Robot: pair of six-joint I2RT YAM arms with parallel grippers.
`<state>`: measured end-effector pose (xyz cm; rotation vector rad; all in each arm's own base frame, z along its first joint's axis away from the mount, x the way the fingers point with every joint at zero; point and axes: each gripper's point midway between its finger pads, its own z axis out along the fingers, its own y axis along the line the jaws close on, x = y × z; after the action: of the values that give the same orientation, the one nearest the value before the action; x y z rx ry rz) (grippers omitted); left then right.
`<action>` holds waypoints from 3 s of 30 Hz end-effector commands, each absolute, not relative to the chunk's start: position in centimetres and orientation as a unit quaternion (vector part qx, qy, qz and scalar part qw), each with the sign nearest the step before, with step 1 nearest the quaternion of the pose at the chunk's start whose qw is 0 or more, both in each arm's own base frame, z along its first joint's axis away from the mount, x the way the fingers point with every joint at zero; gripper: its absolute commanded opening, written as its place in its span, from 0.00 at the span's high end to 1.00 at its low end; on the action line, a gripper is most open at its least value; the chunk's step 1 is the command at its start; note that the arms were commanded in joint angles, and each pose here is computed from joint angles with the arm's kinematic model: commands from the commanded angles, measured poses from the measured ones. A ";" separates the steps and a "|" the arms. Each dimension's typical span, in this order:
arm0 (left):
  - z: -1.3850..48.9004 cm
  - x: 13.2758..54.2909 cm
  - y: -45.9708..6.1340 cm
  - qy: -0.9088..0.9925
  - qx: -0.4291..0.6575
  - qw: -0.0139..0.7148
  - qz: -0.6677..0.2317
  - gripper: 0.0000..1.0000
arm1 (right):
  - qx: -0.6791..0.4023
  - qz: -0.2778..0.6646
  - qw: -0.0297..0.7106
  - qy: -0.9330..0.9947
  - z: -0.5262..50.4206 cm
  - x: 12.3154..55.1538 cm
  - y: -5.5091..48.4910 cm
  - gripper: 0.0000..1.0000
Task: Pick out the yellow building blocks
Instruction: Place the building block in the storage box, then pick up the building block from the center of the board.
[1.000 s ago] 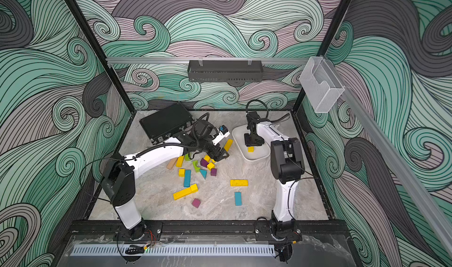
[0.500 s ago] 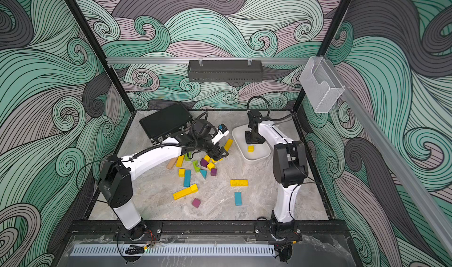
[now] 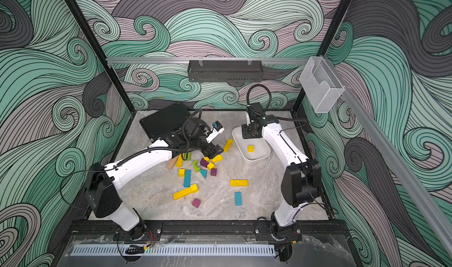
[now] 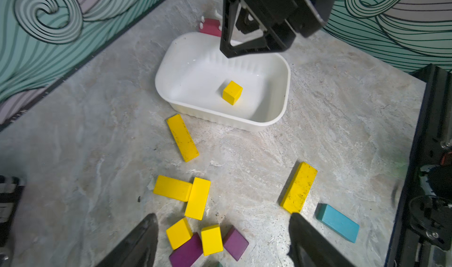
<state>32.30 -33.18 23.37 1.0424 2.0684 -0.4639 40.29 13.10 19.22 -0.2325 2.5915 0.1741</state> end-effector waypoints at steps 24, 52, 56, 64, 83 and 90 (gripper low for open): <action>21.2 22.9 -17.0 0.879 0.273 0.384 -0.069 0.17 | -0.264 0.183 0.217 0.922 18.3 25.4 31.3 0.56; 19.8 23.5 -12.7 0.904 0.192 0.382 -0.016 0.17 | -0.316 0.146 0.111 0.931 9.3 18.6 37.7 0.58; 19.2 22.6 -12.0 0.915 0.171 0.365 -0.021 0.17 | -0.312 0.147 0.102 0.933 8.7 18.3 38.1 0.58; 18.6 21.2 -11.9 0.918 0.154 0.360 -0.054 0.17 | -0.309 0.150 0.085 0.935 7.2 18.1 39.1 0.57; 19.3 21.4 -12.7 0.907 0.163 0.381 -0.075 0.18 | -0.303 0.111 0.066 0.944 4.4 17.7 38.7 0.57; 19.1 21.7 -12.7 0.908 0.166 0.378 -0.068 0.16 | -0.306 0.099 0.065 0.945 3.8 17.6 39.0 0.54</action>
<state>21.33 -12.55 18.71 0.4335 2.3353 -0.1700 17.53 38.85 3.56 -0.9278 2.8566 0.3395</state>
